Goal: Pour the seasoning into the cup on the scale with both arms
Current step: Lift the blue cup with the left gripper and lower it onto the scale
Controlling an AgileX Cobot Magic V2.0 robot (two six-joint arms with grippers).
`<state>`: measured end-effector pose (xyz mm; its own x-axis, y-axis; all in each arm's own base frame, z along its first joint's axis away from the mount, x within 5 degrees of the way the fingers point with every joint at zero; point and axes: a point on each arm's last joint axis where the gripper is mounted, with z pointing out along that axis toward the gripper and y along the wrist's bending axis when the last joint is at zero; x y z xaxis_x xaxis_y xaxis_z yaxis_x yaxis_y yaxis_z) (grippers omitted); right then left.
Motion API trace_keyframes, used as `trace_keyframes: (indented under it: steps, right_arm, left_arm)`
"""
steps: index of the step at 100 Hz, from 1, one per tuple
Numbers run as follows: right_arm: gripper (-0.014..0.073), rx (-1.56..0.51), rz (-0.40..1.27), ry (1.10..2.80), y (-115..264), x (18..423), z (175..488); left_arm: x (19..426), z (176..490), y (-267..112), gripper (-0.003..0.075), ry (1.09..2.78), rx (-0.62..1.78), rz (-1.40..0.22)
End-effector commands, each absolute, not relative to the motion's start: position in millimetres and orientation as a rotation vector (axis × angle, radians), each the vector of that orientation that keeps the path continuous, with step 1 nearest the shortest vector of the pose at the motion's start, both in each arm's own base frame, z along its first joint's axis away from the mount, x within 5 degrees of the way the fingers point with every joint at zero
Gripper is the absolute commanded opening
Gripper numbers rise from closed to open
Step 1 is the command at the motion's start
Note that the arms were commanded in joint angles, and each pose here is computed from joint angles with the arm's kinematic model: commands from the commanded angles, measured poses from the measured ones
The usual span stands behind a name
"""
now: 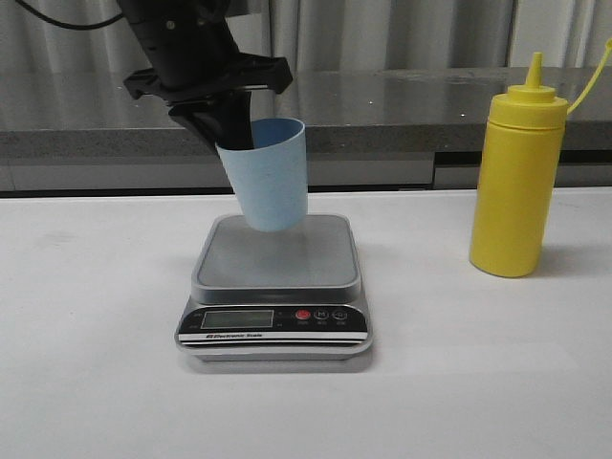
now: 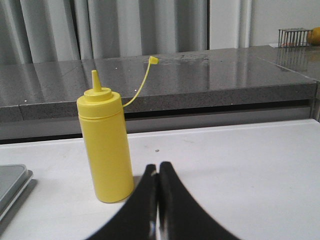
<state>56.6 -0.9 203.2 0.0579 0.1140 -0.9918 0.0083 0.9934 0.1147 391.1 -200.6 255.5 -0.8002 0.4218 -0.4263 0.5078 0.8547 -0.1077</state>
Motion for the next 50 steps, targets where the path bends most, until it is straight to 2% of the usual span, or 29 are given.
trace_keyframes:
  steps: [1, 23, 30, 40, 50]
  right_arm:
    - [-0.0068, 0.074, 0.077, 1.401, -0.1, 53.0, 216.9]
    - [-0.0068, 0.074, 0.077, 1.401, -0.1, 53.0, 216.9]
    - [-0.0068, 0.074, 0.077, 1.401, -0.1, 53.0, 216.9]
    - [-0.0068, 0.074, 0.077, 1.401, -0.1, 53.0, 216.9]
    - [-0.0068, 0.074, 0.077, 1.401, -0.1, 53.0, 216.9]
  left_arm:
    - [388.0, 283.4, -203.8, -0.0020, 2.556, 0.673, -0.342]
    - [388.2, 276.4, -204.1, 0.0003, 2.592, 0.684, -0.337]
    - [388.3, 276.5, -204.2, 0.0073, 2.590, 0.684, -0.338]
    - [388.5, 276.6, -204.2, 0.0234, 2.588, 0.683, -0.338]
    - [388.9, 276.9, -204.3, 0.0356, 2.584, 0.681, -0.338]
